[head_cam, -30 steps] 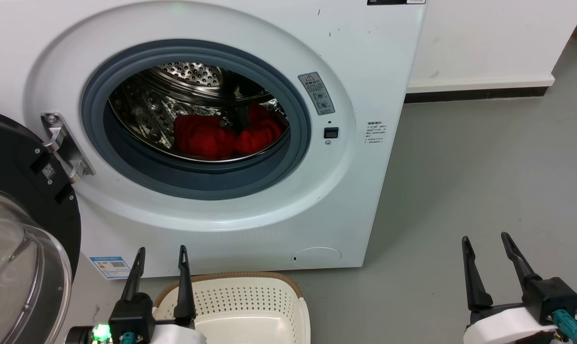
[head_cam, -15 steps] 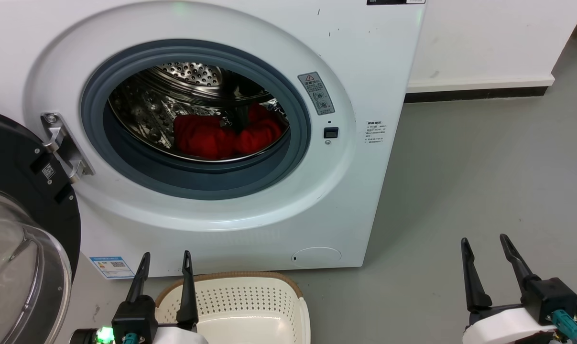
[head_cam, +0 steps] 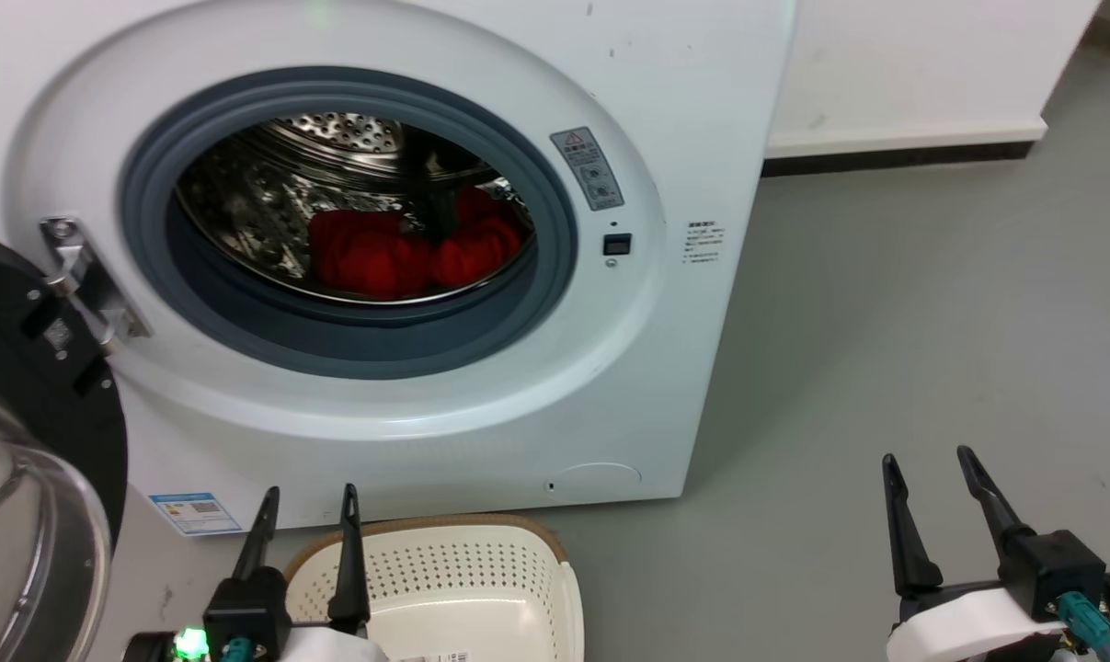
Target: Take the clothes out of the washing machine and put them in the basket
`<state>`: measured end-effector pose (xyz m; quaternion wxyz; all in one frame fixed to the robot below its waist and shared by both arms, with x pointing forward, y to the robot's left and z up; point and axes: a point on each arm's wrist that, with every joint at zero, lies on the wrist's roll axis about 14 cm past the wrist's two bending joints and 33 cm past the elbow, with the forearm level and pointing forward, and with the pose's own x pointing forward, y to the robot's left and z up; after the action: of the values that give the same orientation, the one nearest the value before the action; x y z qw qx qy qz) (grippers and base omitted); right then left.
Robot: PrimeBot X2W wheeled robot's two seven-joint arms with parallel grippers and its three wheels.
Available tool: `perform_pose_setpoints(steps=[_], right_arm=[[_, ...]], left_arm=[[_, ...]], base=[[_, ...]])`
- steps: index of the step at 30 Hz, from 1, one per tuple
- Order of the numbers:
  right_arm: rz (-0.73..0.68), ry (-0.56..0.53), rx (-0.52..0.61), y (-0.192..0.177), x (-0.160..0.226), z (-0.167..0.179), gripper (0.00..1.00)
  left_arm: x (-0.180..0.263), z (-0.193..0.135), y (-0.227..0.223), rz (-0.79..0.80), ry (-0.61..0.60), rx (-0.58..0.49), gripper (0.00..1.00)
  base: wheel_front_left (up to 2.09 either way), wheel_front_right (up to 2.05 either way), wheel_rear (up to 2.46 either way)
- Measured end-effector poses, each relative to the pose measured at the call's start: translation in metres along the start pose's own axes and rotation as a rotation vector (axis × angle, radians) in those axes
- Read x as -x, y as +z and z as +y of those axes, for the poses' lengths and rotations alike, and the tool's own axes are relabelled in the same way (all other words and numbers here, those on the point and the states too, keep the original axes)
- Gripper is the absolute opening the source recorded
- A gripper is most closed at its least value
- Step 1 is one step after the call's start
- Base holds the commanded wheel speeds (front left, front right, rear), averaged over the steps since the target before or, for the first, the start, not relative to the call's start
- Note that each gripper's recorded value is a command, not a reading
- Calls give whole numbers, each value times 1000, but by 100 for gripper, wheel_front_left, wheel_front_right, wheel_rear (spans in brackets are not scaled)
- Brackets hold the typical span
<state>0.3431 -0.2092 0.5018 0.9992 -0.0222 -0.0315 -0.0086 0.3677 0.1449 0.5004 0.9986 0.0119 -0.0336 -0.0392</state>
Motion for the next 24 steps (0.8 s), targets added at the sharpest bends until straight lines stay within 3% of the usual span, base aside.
perform_pose_setpoints(steps=[9,17,24], right_arm=[[19,-69,13,-6,-19,-24,100],[125,-165,-20,-45,-35,-54,100],[212,-235,-8,-80,-45,-77,100]], left_arm=[[-69,10,-1,-27,-81,-54,100],[-177,8,-36,15,-228,-153,100],[-281,11,-80,167,-247,-213,100]], base=[[0,0,0],[0,0,0],[0,0,0]])
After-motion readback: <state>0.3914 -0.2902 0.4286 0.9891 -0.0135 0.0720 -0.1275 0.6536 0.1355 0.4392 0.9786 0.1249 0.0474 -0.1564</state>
